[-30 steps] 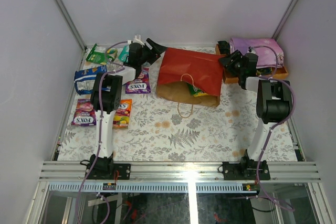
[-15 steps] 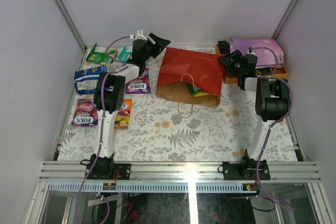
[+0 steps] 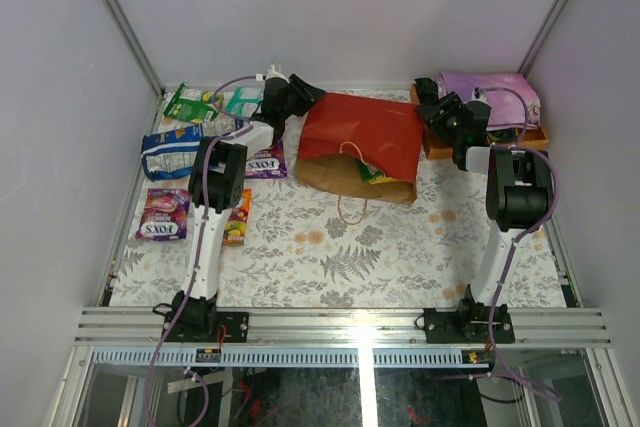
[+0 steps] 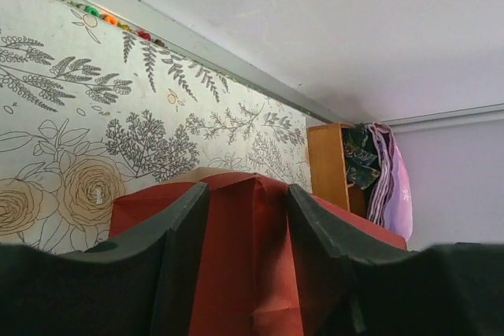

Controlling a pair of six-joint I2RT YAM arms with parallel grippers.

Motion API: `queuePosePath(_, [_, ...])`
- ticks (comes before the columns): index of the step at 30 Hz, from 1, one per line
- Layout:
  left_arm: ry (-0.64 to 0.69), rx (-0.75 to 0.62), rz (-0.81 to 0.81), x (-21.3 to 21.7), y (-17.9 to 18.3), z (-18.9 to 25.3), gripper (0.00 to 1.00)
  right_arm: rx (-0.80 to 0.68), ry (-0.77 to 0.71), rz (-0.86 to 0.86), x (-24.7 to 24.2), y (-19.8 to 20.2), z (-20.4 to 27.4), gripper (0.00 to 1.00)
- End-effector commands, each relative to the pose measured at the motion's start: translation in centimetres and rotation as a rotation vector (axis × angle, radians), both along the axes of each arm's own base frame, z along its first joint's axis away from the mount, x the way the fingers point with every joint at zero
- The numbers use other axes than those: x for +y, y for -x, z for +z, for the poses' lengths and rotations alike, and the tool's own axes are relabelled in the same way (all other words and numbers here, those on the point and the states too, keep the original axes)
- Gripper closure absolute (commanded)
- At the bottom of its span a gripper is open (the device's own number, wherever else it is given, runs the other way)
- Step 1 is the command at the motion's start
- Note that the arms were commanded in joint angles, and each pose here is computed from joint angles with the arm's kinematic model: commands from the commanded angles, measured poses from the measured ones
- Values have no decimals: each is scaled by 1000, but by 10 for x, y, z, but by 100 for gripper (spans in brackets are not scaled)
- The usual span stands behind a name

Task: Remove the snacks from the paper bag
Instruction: Adjust the paper bag at the center of the board.

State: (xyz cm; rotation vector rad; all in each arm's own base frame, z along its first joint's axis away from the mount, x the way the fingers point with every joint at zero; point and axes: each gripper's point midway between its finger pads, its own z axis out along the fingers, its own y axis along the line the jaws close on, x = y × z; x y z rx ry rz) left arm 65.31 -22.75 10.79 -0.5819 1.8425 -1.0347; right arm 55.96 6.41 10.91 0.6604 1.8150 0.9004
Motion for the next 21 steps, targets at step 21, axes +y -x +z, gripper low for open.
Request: queuePosePath(21, [-42, -57, 207, 38, 23, 33, 82, -75, -10, 97, 23, -45, 18, 62])
